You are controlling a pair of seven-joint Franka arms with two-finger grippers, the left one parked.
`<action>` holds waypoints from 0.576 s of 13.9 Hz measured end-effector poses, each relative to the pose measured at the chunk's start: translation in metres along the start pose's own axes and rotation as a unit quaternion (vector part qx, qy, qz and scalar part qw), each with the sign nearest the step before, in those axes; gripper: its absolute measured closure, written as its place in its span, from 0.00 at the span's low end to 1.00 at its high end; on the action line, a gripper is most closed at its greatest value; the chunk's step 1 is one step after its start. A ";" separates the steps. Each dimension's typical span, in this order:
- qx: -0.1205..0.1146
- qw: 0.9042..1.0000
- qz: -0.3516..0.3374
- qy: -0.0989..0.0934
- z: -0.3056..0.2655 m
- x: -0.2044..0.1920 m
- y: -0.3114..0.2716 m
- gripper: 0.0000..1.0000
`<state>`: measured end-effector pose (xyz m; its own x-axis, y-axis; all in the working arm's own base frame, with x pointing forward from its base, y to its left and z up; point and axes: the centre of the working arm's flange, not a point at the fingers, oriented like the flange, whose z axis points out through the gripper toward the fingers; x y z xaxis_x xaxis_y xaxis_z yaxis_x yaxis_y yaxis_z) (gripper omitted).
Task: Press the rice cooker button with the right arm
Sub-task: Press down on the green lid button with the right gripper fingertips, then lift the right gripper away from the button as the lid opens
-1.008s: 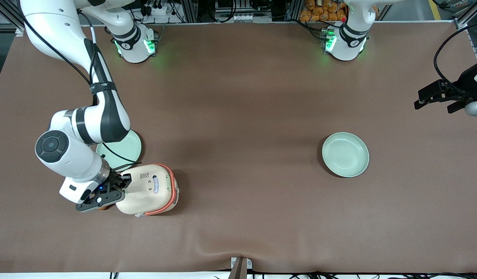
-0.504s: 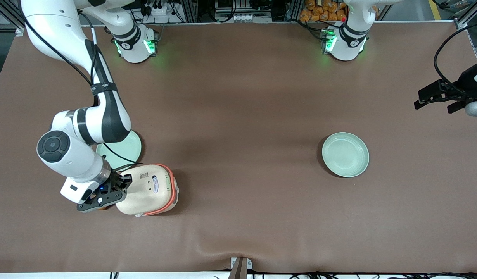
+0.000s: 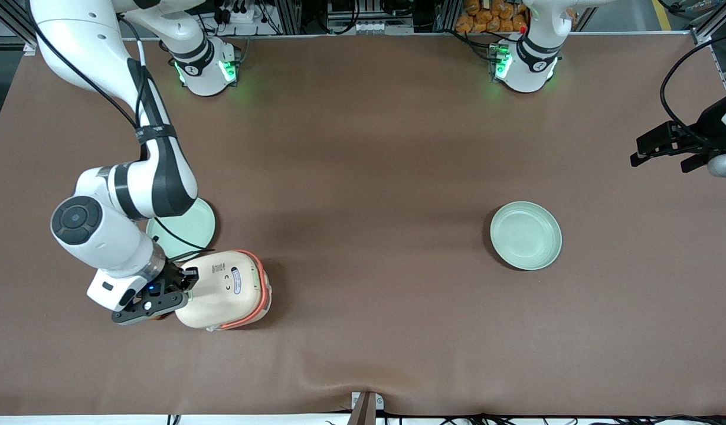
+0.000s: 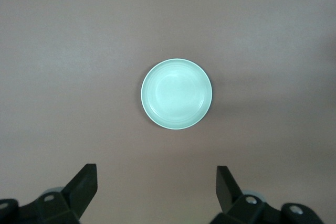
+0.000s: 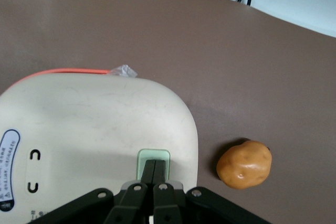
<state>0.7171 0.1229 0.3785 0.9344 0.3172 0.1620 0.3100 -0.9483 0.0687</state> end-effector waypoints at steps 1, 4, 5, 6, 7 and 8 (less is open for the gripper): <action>0.001 1.000 0.000 -0.001 -0.007 0.000 0.000 0.99; 0.004 1.000 0.002 -0.001 -0.032 -0.002 0.001 0.97; 0.006 1.000 0.002 -0.001 -0.042 -0.003 0.001 0.96; 0.007 1.000 0.003 -0.002 -0.051 -0.004 0.001 0.90; 0.009 1.000 0.003 -0.004 -0.061 -0.006 0.001 0.78; 0.011 1.000 0.004 -0.008 -0.071 -0.008 0.001 0.70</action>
<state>0.6974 0.1201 0.4467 0.9395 0.3095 0.1472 0.3061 -0.9509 0.0454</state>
